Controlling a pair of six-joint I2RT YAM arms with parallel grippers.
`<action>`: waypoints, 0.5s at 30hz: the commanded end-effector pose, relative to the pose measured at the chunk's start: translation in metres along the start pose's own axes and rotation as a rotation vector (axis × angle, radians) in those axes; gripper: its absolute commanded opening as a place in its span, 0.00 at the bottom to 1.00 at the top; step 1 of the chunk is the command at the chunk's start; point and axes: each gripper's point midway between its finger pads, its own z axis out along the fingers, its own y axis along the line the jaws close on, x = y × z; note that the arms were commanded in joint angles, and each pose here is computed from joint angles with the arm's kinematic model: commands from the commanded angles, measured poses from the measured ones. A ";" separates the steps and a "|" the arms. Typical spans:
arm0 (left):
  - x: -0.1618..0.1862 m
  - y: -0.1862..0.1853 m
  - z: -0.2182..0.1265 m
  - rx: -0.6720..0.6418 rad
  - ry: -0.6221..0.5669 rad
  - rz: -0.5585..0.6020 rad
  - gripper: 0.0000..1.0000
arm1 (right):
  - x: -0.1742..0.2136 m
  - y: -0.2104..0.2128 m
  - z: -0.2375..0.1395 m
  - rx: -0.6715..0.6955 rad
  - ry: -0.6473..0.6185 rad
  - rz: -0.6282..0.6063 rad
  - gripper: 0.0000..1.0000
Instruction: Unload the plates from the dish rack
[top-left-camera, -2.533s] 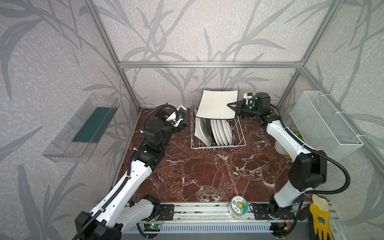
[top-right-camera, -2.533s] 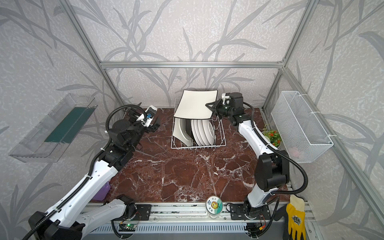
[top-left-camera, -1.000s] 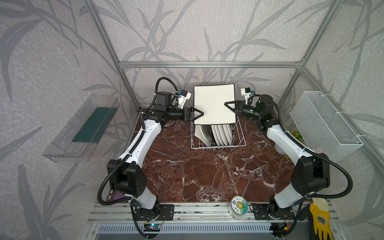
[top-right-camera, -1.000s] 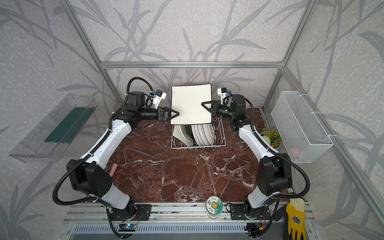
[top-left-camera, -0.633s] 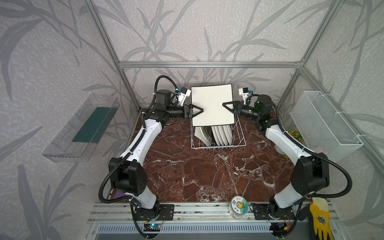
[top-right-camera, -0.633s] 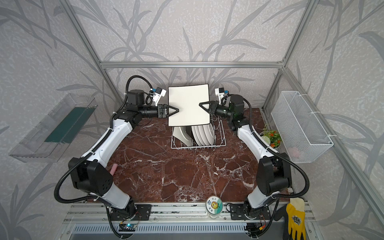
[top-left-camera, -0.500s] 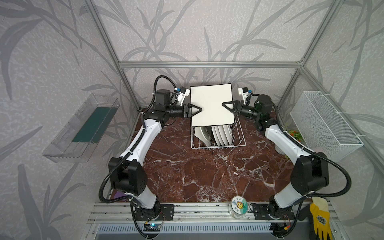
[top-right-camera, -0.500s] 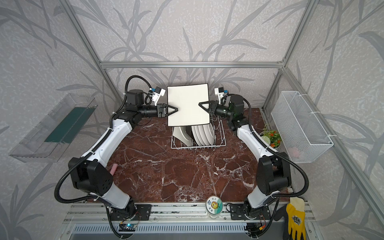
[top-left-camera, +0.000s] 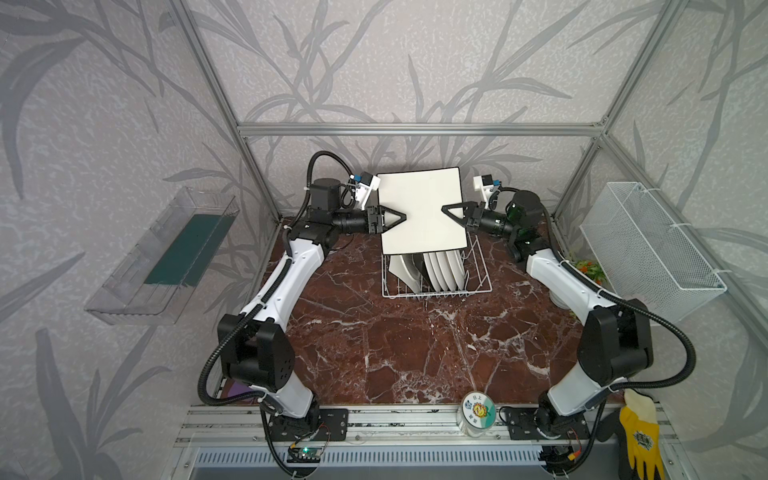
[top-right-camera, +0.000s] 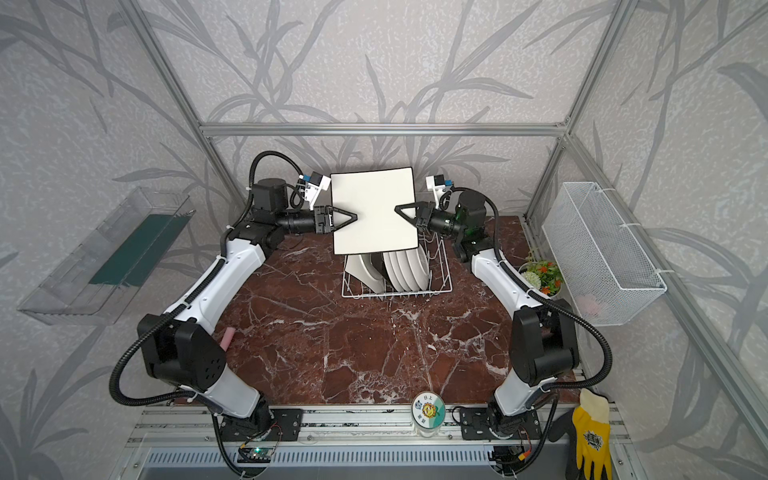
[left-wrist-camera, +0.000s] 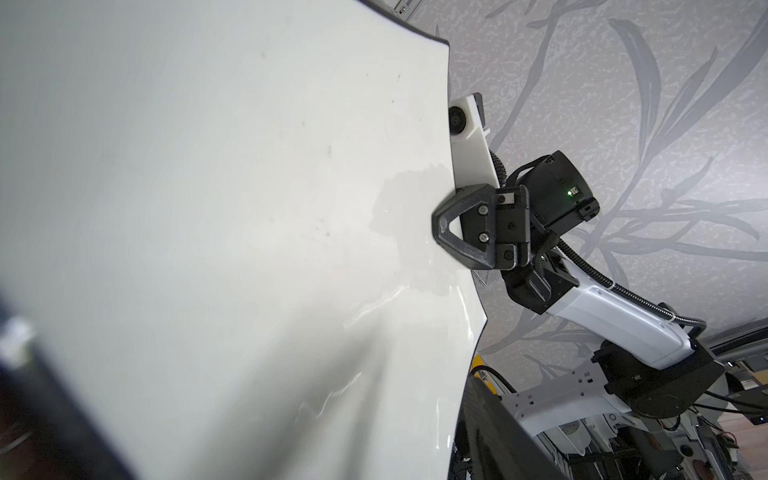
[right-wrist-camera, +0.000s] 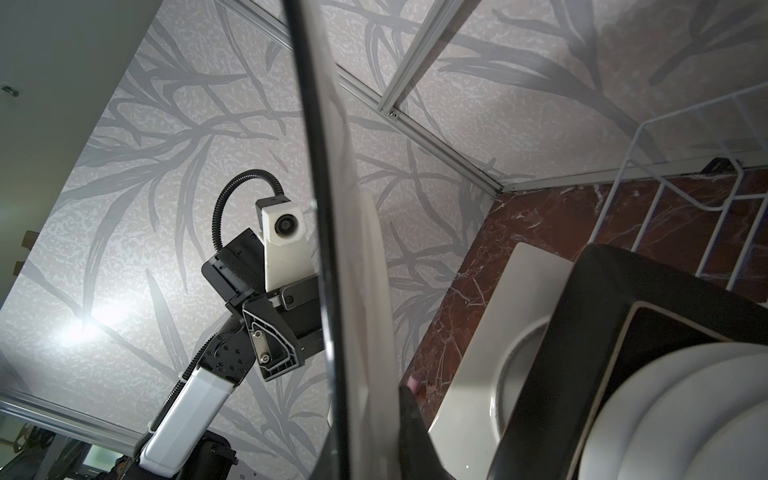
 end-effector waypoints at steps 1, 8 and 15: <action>-0.002 -0.010 0.000 0.049 -0.003 0.020 0.64 | -0.013 0.047 -0.003 -0.127 -0.033 -0.149 0.00; 0.000 -0.012 0.000 0.071 0.001 0.020 0.49 | -0.011 0.044 0.003 -0.134 -0.020 -0.138 0.00; 0.001 -0.016 0.001 0.108 0.001 0.015 0.41 | -0.011 0.039 0.006 -0.150 -0.022 -0.120 0.00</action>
